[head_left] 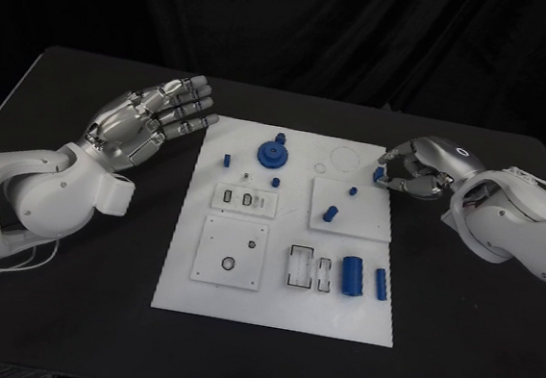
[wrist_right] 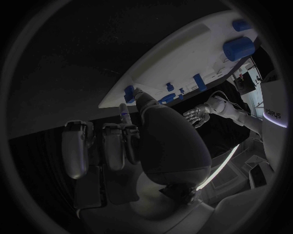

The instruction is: Assemble the parts on the task board

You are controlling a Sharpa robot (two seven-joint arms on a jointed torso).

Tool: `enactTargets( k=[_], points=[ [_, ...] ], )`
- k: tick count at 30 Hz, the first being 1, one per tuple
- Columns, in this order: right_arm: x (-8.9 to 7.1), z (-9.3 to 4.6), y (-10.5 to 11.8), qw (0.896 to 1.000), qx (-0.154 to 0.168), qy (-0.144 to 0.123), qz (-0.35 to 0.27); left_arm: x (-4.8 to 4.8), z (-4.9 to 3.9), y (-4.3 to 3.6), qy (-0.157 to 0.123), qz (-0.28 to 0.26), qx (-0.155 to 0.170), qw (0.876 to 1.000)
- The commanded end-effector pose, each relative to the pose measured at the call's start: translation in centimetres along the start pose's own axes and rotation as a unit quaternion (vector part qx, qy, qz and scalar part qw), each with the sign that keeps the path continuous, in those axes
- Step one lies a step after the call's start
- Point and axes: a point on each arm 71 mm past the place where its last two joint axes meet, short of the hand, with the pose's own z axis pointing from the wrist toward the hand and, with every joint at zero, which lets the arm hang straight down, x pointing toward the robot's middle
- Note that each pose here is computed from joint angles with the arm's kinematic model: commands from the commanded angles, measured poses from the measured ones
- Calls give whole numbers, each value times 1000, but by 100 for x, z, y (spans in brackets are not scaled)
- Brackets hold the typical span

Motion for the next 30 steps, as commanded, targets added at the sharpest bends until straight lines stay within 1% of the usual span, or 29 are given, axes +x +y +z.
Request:
enactTargets(
  k=[1, 30],
  points=[
    [10, 0, -14, 1000, 9, 0, -3, 14, -2, -43, 8, -7, 36, 999],
    [48, 57, -1, 1000, 10, 8, -8, 9, 5, -27, 10, -9, 31, 999]
  ],
)
